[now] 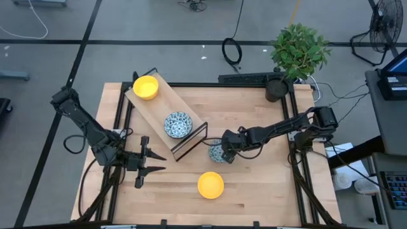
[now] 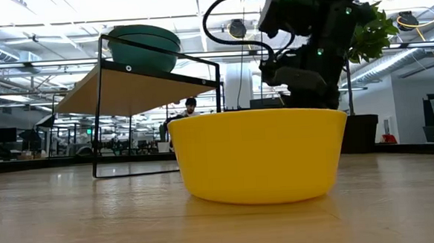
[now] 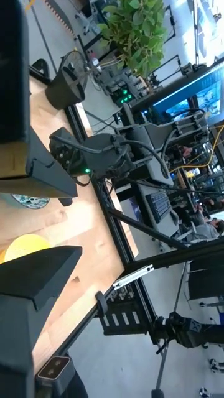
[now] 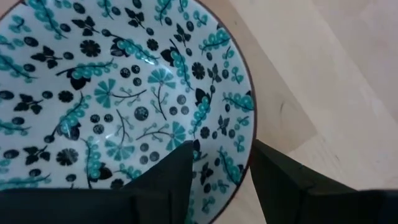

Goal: Pick & Place Mini bowls
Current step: Stack the green patterned bowl on the green patterned bowls on the shelf

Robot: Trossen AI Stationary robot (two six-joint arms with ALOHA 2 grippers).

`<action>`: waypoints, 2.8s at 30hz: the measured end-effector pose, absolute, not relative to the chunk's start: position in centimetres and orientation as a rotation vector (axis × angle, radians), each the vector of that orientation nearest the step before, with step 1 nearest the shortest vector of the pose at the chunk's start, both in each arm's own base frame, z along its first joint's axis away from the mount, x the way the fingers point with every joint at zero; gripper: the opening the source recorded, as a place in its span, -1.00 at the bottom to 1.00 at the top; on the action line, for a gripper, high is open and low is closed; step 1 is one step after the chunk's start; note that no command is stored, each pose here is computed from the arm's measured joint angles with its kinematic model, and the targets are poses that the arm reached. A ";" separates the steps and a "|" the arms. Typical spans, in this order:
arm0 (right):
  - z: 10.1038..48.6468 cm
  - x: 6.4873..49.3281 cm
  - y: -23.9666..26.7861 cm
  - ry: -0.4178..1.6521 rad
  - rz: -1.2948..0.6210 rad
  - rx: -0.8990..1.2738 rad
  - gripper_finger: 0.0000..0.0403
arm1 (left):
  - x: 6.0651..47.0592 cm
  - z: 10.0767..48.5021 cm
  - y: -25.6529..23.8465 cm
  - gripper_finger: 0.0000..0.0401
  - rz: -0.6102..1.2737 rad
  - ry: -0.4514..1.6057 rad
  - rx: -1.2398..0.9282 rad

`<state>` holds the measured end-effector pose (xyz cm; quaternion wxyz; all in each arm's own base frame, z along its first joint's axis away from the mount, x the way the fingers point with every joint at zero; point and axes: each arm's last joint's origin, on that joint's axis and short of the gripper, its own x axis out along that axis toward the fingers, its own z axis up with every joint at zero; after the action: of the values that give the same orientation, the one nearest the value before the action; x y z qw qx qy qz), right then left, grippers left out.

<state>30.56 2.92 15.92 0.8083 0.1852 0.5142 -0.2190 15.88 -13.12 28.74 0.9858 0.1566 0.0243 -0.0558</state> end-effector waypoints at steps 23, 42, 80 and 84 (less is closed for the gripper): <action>17.7 27.7 -0.4 1.216 -0.603 0.418 -0.28 | 15.9 28.7 -13.1 -0.28 -0.113 0.049 0.316; 18.7 25.5 -2.8 1.319 -0.727 0.467 -0.28 | 15.9 28.7 -13.1 -0.28 -0.108 0.053 0.319; 16.8 25.0 -2.2 1.321 -0.652 0.478 -0.43 | 15.9 28.7 -13.1 -0.28 -0.107 0.052 0.321; 16.8 25.0 -2.2 1.320 -0.652 0.478 -0.53 | 15.9 28.7 -13.1 -0.28 -0.107 0.052 0.321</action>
<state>25.03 -2.22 16.78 0.7151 0.2159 0.5961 -0.2943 15.87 -13.11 28.72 0.9854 0.1595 0.0260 -0.0532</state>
